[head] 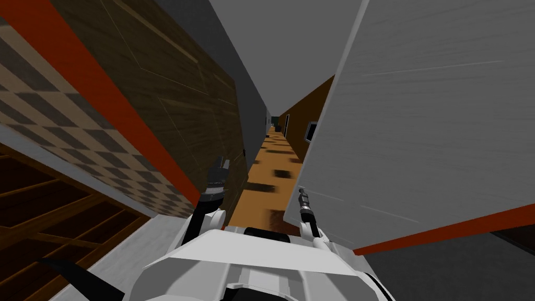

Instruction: Push the door open

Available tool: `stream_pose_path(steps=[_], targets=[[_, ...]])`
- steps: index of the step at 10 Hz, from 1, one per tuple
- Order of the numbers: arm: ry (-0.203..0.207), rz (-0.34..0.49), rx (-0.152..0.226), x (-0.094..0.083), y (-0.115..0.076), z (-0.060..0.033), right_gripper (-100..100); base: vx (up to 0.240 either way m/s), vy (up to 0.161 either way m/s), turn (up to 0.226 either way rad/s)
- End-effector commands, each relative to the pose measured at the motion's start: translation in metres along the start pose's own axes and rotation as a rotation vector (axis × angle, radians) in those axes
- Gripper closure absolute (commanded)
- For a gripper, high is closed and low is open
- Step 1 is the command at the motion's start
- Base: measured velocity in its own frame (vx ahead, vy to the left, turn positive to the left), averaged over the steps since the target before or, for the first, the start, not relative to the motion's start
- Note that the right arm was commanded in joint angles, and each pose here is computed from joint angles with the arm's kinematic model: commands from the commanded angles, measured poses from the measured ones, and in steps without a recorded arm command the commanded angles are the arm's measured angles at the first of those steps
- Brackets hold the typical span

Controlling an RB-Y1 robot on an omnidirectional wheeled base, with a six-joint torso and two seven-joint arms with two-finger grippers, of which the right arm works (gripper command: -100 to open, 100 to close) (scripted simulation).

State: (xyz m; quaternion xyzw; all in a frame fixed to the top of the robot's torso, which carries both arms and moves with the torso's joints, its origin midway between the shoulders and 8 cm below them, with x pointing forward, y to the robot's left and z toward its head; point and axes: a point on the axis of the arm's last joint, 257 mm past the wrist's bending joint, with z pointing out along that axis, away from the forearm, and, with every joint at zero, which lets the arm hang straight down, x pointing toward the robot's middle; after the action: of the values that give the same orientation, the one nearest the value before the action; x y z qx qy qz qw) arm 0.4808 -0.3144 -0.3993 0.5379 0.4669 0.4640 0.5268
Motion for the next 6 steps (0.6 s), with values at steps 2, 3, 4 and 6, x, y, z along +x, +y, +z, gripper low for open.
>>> stream_pose_path(steps=[2, 3, 4, 6], targets=[[-0.045, -0.007, -0.015, -0.023, 0.007, 0.0014, 100, 0.156, 0.033, -0.036], [-0.061, -0.007, -0.015, -0.03, 0.007, 0.0009, 100, 0.213, 0.044, -0.074], [-0.076, -0.007, -0.015, -0.037, 0.007, 0.0004, 100, 0.21, 0.037, -0.037], [-0.108, -0.007, -0.015, -0.05, 0.007, -0.0009, 100, 0.152, 0.052, -0.044]])
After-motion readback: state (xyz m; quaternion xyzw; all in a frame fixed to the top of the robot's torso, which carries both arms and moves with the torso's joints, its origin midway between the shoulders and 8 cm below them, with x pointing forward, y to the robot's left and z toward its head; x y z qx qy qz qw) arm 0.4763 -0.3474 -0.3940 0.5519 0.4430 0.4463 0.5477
